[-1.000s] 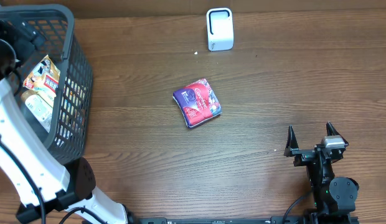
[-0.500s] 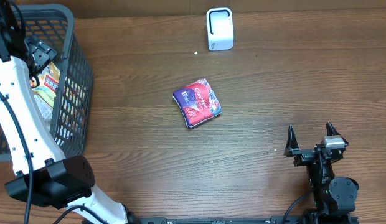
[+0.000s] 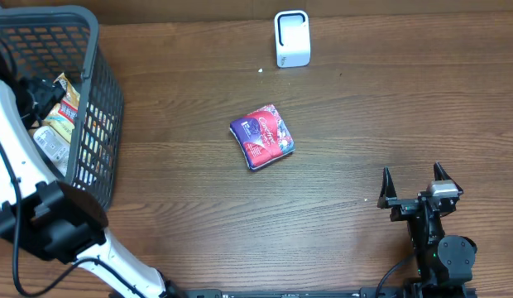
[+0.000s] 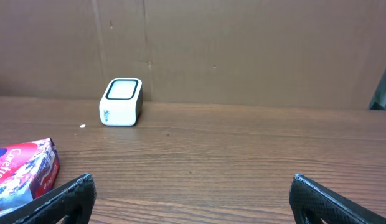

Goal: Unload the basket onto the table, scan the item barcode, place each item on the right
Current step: 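Grasp the white bamboo-print tube in the basket with the left gripper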

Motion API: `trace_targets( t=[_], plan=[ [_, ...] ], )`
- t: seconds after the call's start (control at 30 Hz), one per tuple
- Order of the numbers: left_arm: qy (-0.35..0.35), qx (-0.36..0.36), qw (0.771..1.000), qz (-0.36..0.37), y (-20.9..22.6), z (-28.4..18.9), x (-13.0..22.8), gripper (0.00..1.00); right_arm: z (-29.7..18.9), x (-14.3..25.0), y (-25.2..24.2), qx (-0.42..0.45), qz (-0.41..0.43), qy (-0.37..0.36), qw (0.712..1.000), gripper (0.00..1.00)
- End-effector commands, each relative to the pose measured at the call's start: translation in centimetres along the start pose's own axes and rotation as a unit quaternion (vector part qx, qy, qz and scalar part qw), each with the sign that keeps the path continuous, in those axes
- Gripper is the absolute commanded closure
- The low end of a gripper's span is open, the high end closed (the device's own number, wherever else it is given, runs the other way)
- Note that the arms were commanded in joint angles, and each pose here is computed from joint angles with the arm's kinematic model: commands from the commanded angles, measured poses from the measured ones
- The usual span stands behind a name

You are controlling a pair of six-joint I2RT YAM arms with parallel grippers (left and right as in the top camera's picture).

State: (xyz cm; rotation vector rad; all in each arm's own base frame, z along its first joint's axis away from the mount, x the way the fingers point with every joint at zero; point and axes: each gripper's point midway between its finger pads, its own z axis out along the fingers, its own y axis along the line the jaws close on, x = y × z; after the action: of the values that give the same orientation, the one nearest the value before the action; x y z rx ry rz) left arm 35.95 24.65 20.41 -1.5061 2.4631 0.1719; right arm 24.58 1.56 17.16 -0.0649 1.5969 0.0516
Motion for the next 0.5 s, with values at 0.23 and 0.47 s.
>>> trace_targets(
  t=[0.23,0.47],
  plan=[
    [0.069,-0.095,0.993,0.015,0.4,10.1,1.0,0.06,0.0,0.2,-0.2,0.006,-0.001,-0.001,1.0,0.0],
    [0.041,-0.148,0.988,-0.021,1.7,12.2,0.0,0.05,0.0,0.2,-0.2,0.006,0.0,-0.001,1.0,0.0]
  ],
)
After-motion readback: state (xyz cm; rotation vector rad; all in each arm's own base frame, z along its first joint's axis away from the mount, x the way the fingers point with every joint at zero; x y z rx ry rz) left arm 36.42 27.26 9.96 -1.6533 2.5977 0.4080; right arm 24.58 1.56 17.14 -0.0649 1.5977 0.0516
